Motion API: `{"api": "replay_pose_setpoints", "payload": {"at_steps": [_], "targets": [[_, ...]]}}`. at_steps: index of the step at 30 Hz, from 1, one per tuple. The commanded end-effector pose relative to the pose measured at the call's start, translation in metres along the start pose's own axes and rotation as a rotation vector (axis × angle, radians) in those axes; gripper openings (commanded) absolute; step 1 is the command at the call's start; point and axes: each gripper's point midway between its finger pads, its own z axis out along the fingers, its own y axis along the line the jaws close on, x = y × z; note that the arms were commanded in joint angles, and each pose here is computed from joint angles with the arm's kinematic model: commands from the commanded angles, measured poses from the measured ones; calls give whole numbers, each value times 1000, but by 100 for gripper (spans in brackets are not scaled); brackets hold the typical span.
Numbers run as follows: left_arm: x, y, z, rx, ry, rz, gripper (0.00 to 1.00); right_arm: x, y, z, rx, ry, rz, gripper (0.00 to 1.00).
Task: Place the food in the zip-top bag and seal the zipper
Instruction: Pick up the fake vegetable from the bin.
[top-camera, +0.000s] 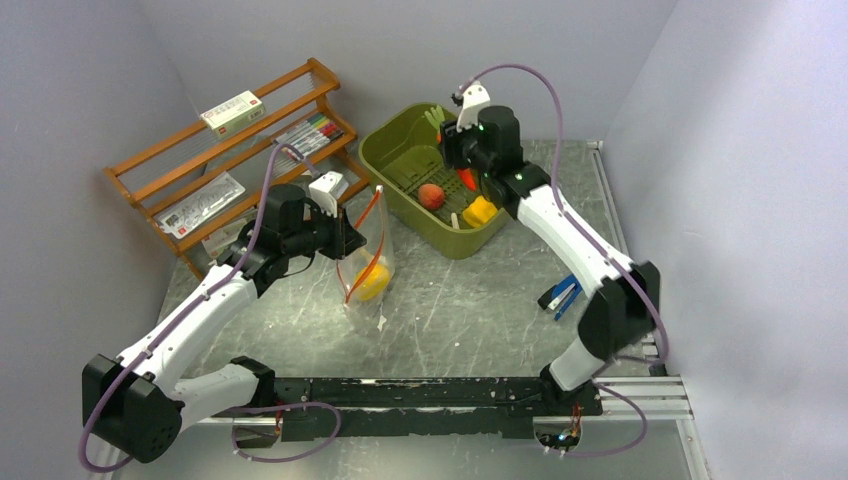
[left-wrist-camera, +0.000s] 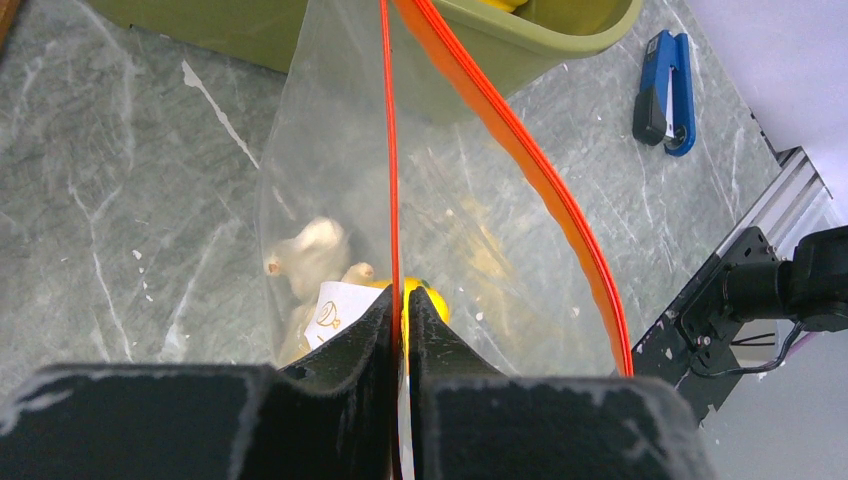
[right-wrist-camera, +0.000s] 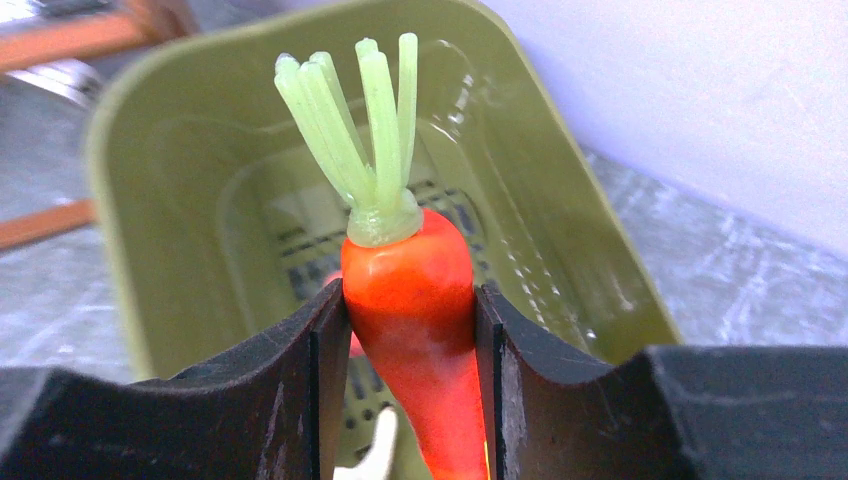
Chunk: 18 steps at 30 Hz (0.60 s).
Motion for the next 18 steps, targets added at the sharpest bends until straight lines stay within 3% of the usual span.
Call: {"api": "replay_pose_setpoints", "payload": {"at_steps": [1, 9, 13, 18], "targets": [[-21, -2, -5, -3, -60, 16, 7, -51, 47, -49, -172, -249, 98, 22], [-41, -10, -9, 13, -95, 16, 7, -67, 119, -114, -463, -396, 179, 22], [-44, -16, -10, 39, -124, -5, 15, -81, 150, -149, -563, -531, 177, 22], [-33, -8, -10, 0, -88, -9, 10, -86, 167, -177, -632, -670, 186, 22]]}}
